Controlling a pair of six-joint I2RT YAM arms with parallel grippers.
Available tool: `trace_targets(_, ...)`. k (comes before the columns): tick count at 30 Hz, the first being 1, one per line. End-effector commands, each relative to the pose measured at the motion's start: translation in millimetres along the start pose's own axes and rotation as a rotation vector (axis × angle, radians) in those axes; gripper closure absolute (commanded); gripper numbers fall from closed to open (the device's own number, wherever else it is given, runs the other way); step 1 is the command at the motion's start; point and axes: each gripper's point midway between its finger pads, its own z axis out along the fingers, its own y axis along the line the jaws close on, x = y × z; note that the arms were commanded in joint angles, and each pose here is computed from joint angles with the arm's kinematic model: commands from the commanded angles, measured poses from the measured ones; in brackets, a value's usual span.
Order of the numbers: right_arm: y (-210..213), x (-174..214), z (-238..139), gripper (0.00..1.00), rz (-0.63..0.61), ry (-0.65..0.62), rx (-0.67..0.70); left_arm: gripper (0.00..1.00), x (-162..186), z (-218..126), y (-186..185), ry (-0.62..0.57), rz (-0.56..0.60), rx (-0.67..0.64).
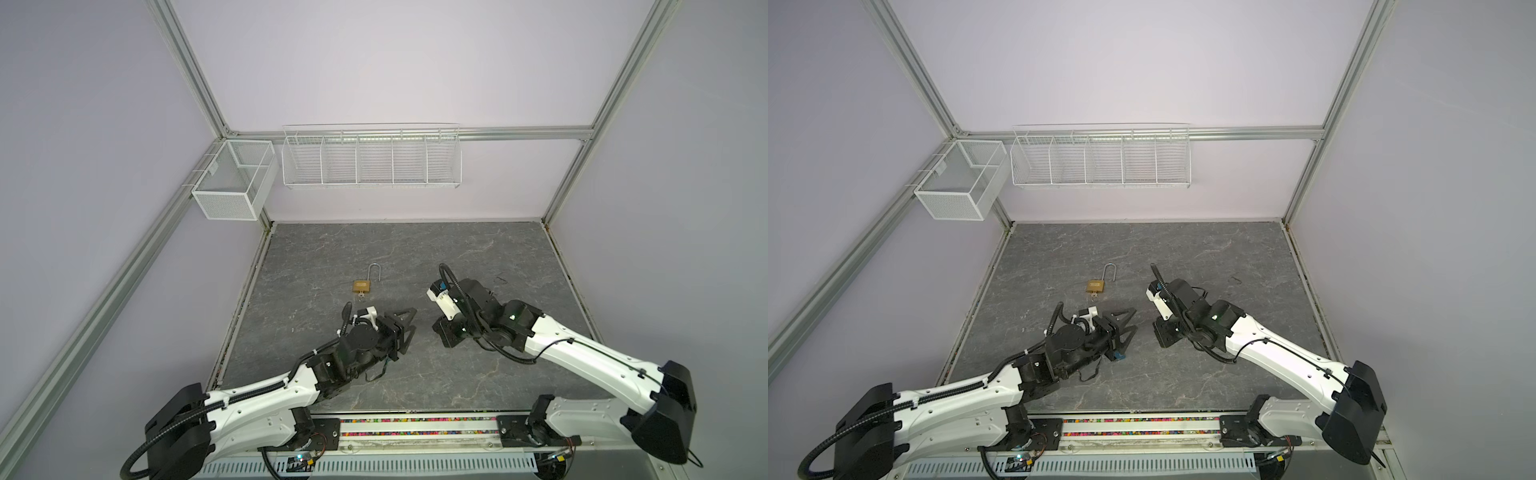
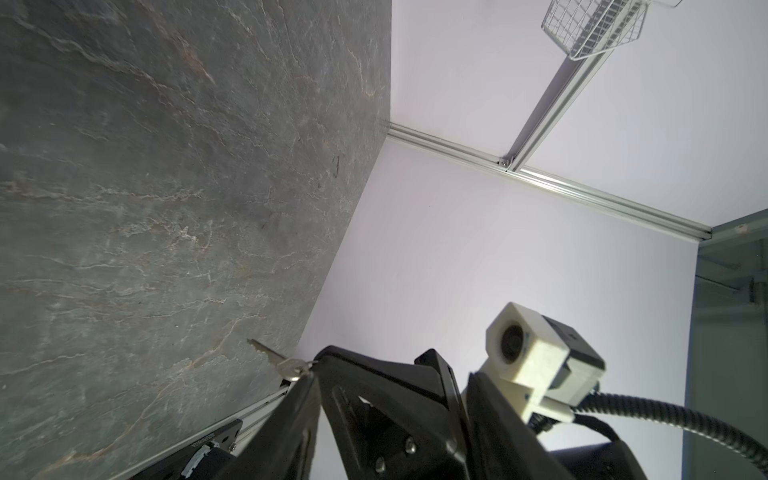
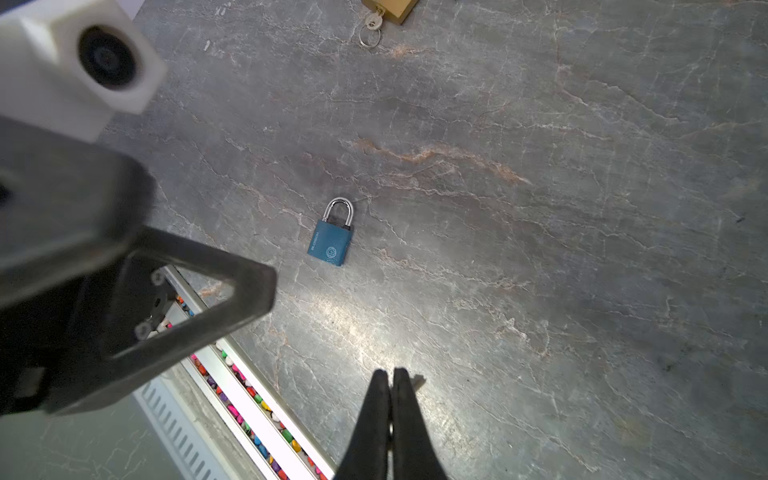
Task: Unlock with the key
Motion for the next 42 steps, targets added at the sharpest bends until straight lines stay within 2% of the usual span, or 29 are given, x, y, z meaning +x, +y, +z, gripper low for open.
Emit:
trace_targets(1,-6.2,-1.0,-1.8,0.94,-0.022,-0.003,0.023,0.43,-7.4,-6.7,9.4,-0.039,-0.073,-0.042)
trace_targets(4,-7.2,-7.9,-4.6,0.94,-0.026,-0.036,0.031,0.43,-0.4,0.5,17.1,0.005,-0.103,-0.052)
trace_targets(9,-6.7,-22.6,-14.3,0.94,-0.028,-0.109,0.038,0.44,25.0,31.3,15.9,0.126,-0.159,-0.015)
trace_targets(13,-8.1,-26.4,-17.8,0.94,-0.036,-0.115,0.052,0.44,37.8,48.7,10.2,0.191,-0.217,0.054)
trace_targets(16,-9.3,-26.8,-18.3,0.94,-0.043,-0.120,0.058,0.43,51.5,60.6,12.5,0.243,-0.239,0.056)
trace_targets(21,-7.9,-28.2,-18.8,0.94,-0.048,-0.125,0.051,0.40,61.6,70.4,22.3,0.256,-0.291,0.066)
trace_targets(26,-5.5,-27.5,-24.3,0.94,-0.040,-0.135,0.035,0.40,45.3,70.1,31.5,0.181,-0.347,0.110)
trace_targets(34,-4.8,-21.7,-30.3,0.94,-0.016,-0.163,0.014,0.61,47.7,85.6,23.1,0.192,-0.393,0.186)
trace_targets(38,-6.4,-16.5,-33.0,0.94,-0.012,-0.165,0.014,0.79,46.9,89.6,18.2,0.198,-0.412,0.247)
trace_targets(42,-9.8,-10.7,-36.0,0.94,-0.011,-0.163,0.027,0.83,44.9,89.6,19.3,0.184,-0.400,0.258)
